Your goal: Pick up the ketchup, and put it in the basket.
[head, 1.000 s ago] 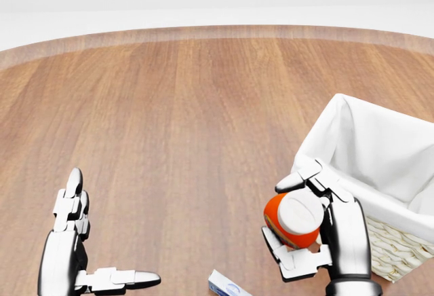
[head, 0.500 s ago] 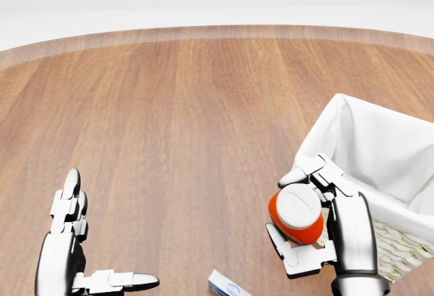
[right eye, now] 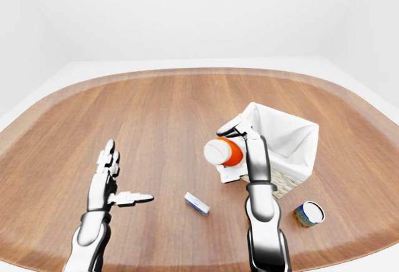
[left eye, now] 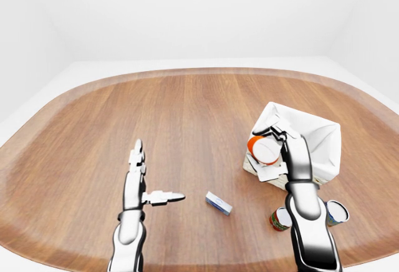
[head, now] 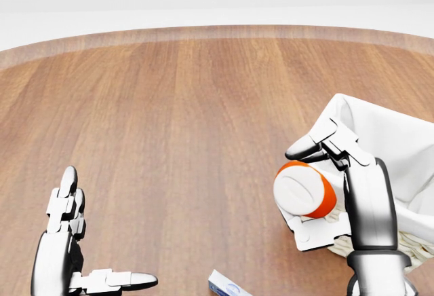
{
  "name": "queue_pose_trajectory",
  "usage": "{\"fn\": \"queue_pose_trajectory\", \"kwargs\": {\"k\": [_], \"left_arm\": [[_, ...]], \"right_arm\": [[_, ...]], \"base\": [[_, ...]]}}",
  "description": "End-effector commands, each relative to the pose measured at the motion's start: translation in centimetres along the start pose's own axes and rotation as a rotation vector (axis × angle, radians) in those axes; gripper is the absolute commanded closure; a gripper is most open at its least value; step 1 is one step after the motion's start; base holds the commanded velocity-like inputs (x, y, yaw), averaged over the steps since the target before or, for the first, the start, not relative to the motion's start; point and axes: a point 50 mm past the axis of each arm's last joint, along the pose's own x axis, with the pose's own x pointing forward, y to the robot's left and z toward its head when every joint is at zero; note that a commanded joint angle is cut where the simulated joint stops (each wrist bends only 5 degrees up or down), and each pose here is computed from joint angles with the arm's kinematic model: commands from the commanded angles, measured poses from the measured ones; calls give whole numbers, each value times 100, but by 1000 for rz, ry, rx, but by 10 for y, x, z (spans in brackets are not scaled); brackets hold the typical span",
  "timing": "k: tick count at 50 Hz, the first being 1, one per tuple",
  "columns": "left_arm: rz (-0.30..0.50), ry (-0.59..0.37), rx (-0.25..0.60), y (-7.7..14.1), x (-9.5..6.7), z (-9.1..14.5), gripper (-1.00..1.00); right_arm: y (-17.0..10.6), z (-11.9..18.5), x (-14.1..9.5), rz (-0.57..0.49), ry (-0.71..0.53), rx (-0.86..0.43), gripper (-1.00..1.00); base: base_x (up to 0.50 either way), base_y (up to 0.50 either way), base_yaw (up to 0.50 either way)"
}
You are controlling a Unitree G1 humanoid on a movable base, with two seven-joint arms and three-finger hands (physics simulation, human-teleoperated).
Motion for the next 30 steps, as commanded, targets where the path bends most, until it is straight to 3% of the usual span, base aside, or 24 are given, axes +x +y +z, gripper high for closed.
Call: {"fn": "queue_pose_trajectory", "kwargs": {"k": [1,14,30], "left_arm": [[0,1,1,0,0,0,-100],[0,11,-2,-1,1,-3,-100],[-2,50,-8,-4,2,-12,-100]], "right_arm": [[-8,13,12,-22,-73,-82,100],[-20,25,30,-32,-140,-152,100],[-31,6,52,-27,-71,-294,100]], "base": [[0,0,0],[0,0,0],[0,0,0]]}}
